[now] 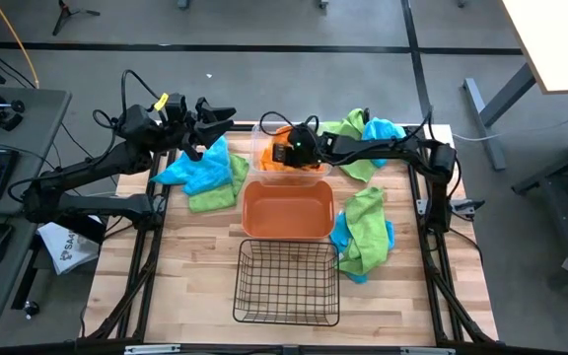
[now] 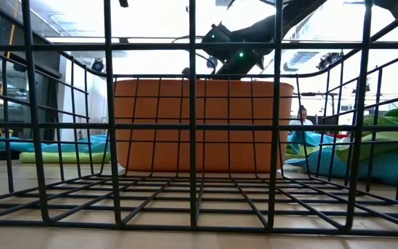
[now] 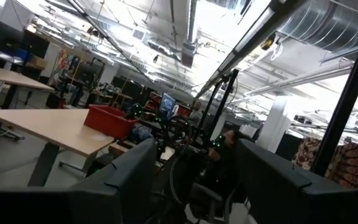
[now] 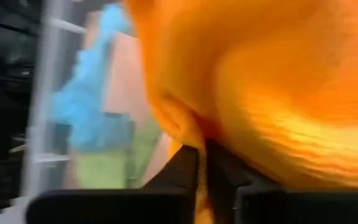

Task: Sort microfiber towel by color & place in baskets
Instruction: Put the orange towel into the transparent bin, then put the top right blue towel into the orange bin

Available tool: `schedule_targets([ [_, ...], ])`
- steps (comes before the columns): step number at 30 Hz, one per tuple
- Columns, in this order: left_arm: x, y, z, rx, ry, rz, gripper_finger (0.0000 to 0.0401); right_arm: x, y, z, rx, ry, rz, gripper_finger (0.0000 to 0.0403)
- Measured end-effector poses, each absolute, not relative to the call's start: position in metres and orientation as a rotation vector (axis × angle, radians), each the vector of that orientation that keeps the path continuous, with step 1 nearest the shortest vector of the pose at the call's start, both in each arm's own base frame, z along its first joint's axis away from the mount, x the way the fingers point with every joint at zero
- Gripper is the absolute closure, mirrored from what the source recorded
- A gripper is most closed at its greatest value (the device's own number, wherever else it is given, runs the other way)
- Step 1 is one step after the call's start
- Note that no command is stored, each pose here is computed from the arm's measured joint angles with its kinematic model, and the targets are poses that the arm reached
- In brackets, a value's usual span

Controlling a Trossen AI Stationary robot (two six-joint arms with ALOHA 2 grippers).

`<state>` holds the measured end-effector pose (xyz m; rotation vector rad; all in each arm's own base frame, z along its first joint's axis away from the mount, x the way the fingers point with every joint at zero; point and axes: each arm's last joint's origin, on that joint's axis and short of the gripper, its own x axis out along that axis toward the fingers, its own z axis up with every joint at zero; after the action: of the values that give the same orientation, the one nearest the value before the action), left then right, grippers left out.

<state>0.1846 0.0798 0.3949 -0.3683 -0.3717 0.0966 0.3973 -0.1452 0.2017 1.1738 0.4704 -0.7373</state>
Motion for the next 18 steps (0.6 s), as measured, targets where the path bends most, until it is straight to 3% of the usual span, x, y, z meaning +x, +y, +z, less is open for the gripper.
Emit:
schedule_targets([
  [11,0.185,0.08,0.395,-0.367,-0.373,0.096,0.0192,0.38,-0.138,0.253,1.004,0.465,-0.55,0.0202],
  [18,0.185,0.08,0.395,-0.366,-0.373,0.097,0.0192,0.344,-0.13,0.302,0.905,0.468,-0.503,0.0147],
])
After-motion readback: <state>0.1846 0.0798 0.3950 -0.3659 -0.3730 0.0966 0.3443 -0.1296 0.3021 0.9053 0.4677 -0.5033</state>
